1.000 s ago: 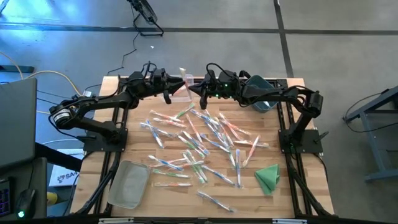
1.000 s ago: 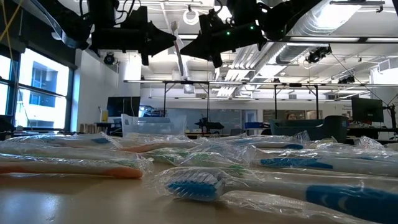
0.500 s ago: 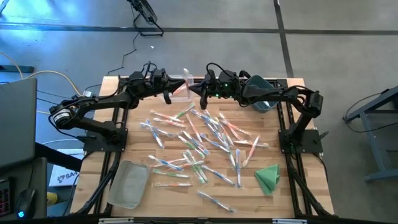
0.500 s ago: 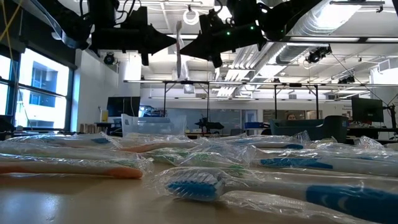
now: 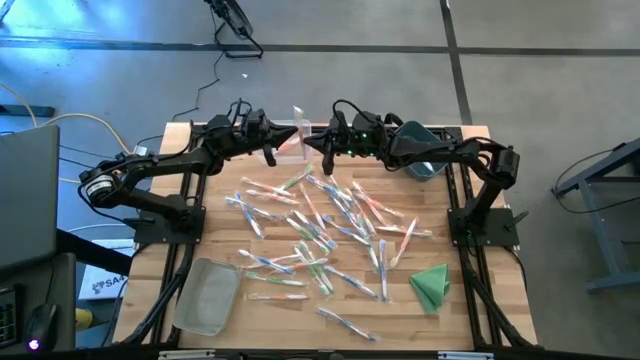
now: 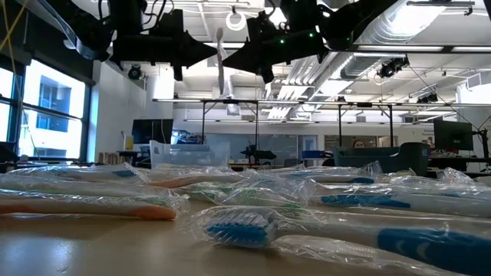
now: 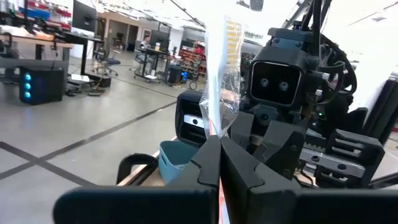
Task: Pick & Place Toothbrushes
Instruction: Put the orange toothbrush into the transparent bin
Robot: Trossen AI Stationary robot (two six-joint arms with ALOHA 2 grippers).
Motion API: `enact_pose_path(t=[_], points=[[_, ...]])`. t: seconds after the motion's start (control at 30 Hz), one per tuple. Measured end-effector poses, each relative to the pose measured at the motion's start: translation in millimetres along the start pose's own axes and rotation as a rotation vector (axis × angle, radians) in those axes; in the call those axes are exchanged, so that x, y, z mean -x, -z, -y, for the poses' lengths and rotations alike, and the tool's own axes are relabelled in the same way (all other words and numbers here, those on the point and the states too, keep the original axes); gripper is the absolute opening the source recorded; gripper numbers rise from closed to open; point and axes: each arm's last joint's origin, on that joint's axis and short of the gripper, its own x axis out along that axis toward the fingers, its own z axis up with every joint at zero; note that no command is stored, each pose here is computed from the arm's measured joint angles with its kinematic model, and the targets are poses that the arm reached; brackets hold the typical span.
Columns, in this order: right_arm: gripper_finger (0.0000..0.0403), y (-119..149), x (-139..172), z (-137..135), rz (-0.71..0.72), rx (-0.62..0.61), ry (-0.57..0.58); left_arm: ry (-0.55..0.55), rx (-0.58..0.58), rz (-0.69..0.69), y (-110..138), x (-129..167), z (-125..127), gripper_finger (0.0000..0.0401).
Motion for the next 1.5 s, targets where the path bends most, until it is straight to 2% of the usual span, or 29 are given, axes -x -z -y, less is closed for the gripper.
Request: enact_pose_path(t=[0.13,0.23,0.43,0.53,0.67,0.87,1.0,1.07,1.33,1.5], points=[[0.0005,-1,0,2,0.013,0.011,0.005,-0.022,-0.007,0.007,0,0,-1,0.0000],[0.0022,-2,1,4,0.021,0.020,0.013,-0.026,-0.011,0.008,0,0,-1,0.0000],[0.0117,-1,1,4,0.011,0.004,0.011,-0.040,-0.014,0.014,-1,0,-1,0.0000],[0.0168,-1,5,8,-0.042,0.012,0.003,-0.052,-0.030,0.017,-1,1,-3,0.0000],[0.0204,-15,25,20,-0.071,-0.004,0.040,-0.086,-0.047,0.033,-11,9,-12,0.0000],[0.0201,-36,51,37,-0.059,-0.020,0.039,-0.160,-0.029,-0.031,-12,20,-30,0.0000],[0.0191,-47,70,43,-0.076,-0.036,0.076,-0.228,0.018,-0.139,-3,25,-42,0.0000],[0.0187,-51,78,45,-0.085,-0.040,0.099,-0.251,0.025,-0.207,-7,23,-46,0.0000],[0.0185,-60,100,46,-0.127,-0.065,0.130,-0.402,-0.135,-0.552,-38,12,-49,0.0000],[0.0185,-65,114,52,-0.141,-0.068,0.168,-0.438,-0.184,-0.628,-39,7,-54,0.0000]])
